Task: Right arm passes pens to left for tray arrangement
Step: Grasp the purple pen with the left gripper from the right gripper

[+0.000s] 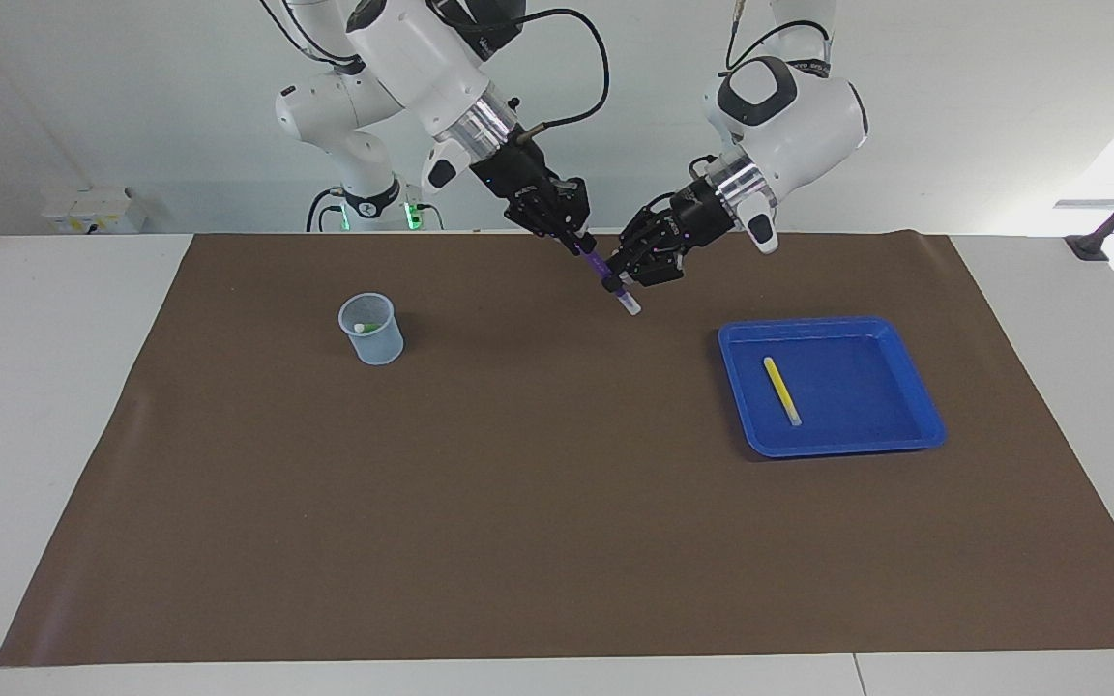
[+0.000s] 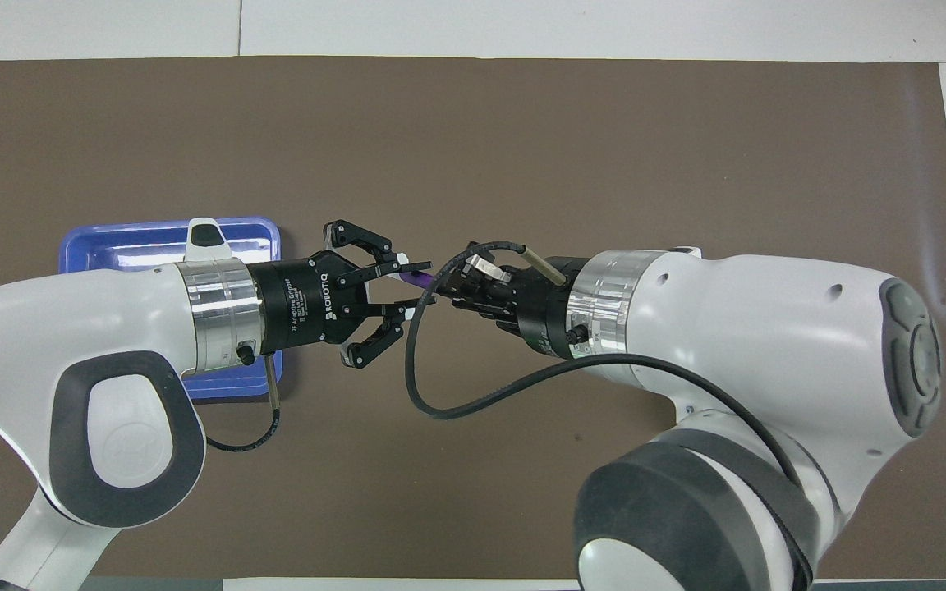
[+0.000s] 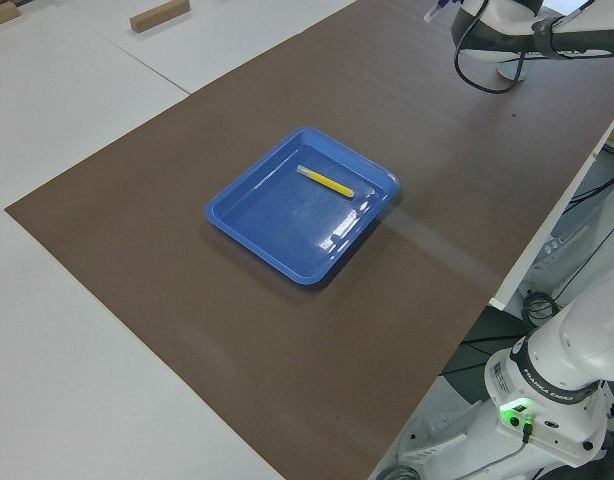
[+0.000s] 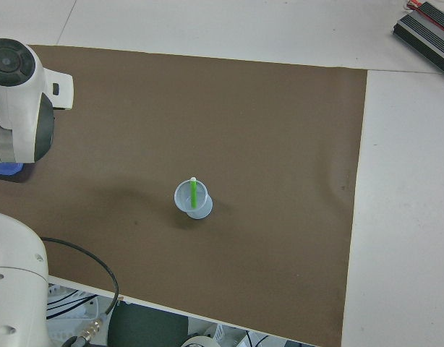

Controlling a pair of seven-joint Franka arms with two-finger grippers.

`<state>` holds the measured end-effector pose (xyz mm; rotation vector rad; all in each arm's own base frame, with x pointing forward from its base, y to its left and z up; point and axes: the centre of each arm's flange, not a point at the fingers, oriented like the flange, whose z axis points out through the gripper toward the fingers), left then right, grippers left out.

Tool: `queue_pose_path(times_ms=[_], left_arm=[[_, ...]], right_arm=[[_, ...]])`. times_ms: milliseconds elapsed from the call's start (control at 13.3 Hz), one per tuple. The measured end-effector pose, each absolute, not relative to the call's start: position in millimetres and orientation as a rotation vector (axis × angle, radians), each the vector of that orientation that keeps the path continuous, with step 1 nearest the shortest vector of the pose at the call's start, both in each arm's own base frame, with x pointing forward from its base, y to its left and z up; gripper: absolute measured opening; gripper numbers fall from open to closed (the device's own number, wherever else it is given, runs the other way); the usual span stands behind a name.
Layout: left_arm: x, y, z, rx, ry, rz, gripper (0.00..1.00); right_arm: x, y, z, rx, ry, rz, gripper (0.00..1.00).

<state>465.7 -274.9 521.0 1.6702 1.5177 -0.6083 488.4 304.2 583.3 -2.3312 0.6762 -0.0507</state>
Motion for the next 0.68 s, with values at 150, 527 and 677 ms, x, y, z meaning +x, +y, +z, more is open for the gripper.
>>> queue_pose_path(times_ms=[150,527,677], left_arm=[[465.8,-274.9,521.0,1.680,1.503,-0.598,0.19],[467.7,-272.0,521.6,1.676,1.502,-0.585,0.18],[469.8,-268.7,522.1,1.668,1.506,-0.576,0.18]], right_arm=[[488.3,304.4,583.3,-2.333,0.670,-0.052,0.18],[486.1,305.7,580.8,-2.348,0.663,-0.027,0.37],[482.3,305.2,575.5,-2.391,0.645,0.023,0.62]])
